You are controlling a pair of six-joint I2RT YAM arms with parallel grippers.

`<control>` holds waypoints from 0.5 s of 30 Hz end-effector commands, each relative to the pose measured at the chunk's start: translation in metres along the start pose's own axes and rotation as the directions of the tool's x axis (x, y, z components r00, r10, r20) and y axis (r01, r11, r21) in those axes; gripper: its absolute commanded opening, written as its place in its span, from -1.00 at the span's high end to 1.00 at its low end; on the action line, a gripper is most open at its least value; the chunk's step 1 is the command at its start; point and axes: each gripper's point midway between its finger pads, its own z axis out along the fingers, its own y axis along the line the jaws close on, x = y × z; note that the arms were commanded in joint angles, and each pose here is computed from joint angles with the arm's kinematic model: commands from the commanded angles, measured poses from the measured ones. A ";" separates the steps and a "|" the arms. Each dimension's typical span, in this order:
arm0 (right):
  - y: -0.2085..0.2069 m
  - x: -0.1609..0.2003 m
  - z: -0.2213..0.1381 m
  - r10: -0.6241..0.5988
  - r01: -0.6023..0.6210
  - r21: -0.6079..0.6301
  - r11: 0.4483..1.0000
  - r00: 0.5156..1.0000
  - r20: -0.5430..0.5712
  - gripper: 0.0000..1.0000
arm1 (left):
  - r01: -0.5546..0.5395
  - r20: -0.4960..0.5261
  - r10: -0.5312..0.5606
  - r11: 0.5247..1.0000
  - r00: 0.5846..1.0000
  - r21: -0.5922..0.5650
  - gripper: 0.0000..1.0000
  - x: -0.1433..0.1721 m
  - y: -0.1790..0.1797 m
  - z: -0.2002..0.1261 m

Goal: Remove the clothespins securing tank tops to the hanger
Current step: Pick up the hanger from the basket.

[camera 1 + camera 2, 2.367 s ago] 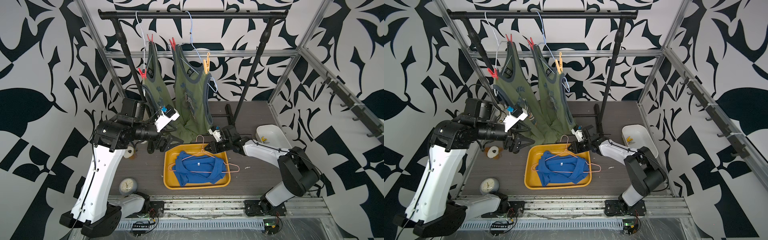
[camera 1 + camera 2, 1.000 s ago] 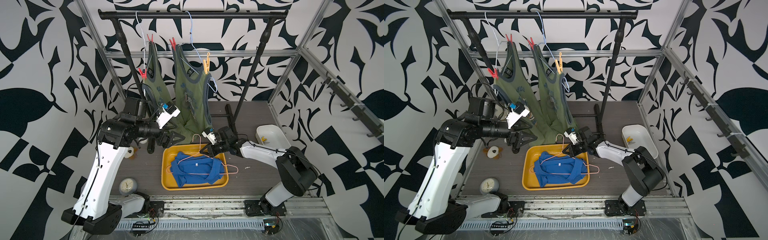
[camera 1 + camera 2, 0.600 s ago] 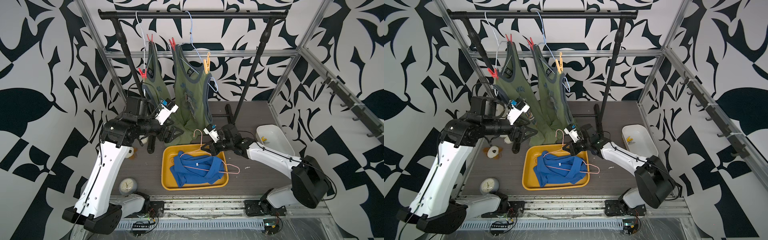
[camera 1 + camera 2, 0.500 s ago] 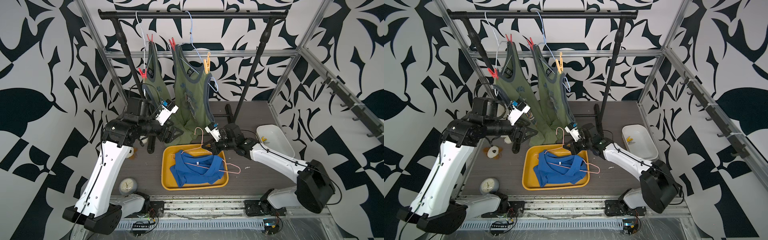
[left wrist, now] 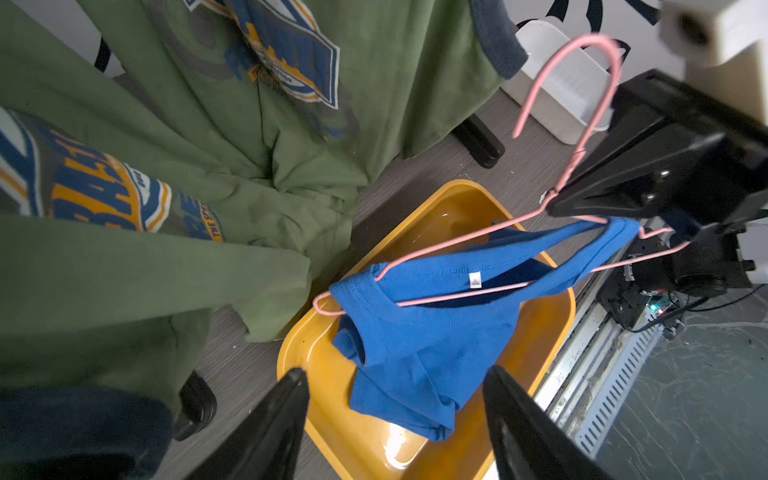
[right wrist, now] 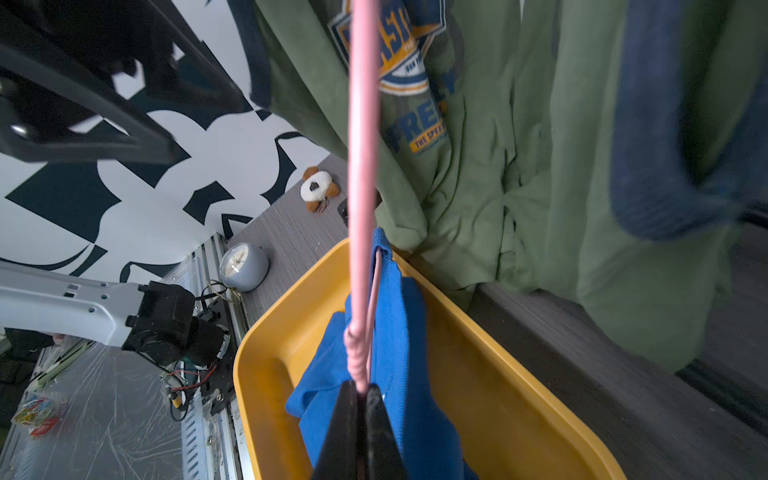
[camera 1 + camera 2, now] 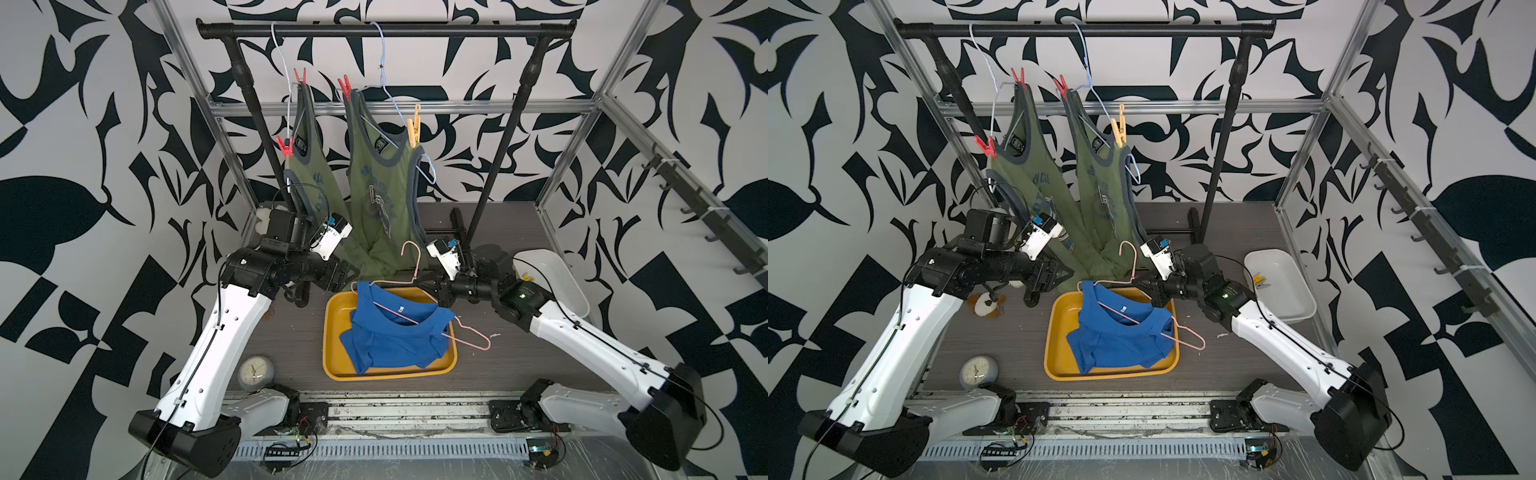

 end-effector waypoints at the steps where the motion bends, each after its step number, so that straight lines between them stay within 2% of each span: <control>1: 0.020 -0.040 -0.022 -0.067 0.068 -0.002 0.998 0.989 0.129 1.00 | 0.026 0.034 -0.025 0.999 0.999 -0.029 -0.40 -0.003 0.004 0.000; 4: 0.028 -0.052 -0.030 -0.080 0.082 -0.008 0.997 0.981 0.174 1.00 | 0.061 0.035 -0.059 0.996 0.998 -0.058 -0.41 -0.002 0.012 0.006; 11: 0.047 -0.067 -0.035 -0.117 0.126 -0.029 0.992 0.970 0.214 1.00 | 0.099 0.024 -0.098 0.995 0.995 -0.033 -0.58 0.003 0.013 0.019; 15: 0.061 -0.073 -0.041 -0.135 0.149 -0.043 0.988 0.964 0.231 1.00 | 0.110 0.019 -0.109 0.993 0.994 -0.046 -0.58 0.004 0.018 0.025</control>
